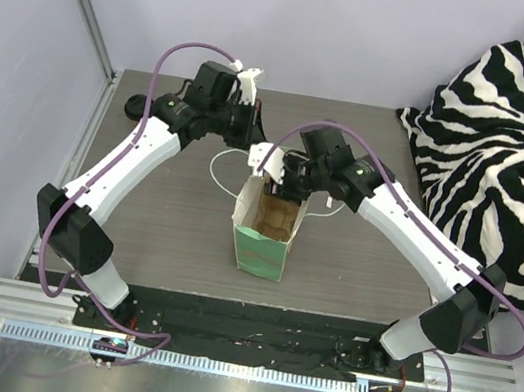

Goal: Pack the takeout coffee

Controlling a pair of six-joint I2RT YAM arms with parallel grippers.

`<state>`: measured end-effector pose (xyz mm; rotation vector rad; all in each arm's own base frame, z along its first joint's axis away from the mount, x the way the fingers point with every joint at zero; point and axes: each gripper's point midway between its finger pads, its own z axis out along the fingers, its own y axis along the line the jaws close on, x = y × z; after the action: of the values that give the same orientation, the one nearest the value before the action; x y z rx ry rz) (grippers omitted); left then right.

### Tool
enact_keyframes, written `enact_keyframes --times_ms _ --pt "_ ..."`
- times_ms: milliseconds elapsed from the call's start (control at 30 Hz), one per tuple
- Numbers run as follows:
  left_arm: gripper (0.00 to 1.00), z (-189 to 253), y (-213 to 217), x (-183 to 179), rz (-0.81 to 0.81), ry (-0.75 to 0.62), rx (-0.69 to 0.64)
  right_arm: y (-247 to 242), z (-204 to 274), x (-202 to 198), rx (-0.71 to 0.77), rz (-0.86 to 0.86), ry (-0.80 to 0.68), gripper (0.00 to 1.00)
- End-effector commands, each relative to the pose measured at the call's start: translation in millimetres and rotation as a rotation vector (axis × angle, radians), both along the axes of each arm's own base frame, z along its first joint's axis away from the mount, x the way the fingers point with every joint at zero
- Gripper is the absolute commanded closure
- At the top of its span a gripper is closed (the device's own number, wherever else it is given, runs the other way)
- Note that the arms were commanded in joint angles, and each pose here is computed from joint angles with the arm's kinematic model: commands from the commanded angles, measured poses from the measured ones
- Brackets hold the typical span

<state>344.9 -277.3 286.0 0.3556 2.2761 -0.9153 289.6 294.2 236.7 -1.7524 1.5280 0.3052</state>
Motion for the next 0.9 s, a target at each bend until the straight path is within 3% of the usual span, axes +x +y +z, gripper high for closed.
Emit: enact_keyframes --times_ms 0,200,400,700,867 --pt "1.0 17.0 -3.3 2.0 -0.036 -0.073 -0.031 12.3 85.2 -0.1 0.209 -0.055 -0.035 0.48" --pt "1.0 19.7 -3.8 1.8 -0.059 -0.087 -0.026 0.1 147.7 17.2 0.346 -0.188 -0.087 0.38" --pt "1.0 16.9 -5.6 0.2 -0.083 -0.084 -0.018 -25.3 126.1 51.3 0.296 -0.296 -0.075 0.27" --pt "0.99 15.5 -7.8 1.5 -0.112 -0.093 0.005 -23.8 90.2 56.0 0.199 -0.166 0.079 0.31" --pt "0.99 16.7 -10.6 -0.4 -0.132 -0.119 0.031 -21.7 70.3 58.0 0.143 -0.125 0.117 0.43"
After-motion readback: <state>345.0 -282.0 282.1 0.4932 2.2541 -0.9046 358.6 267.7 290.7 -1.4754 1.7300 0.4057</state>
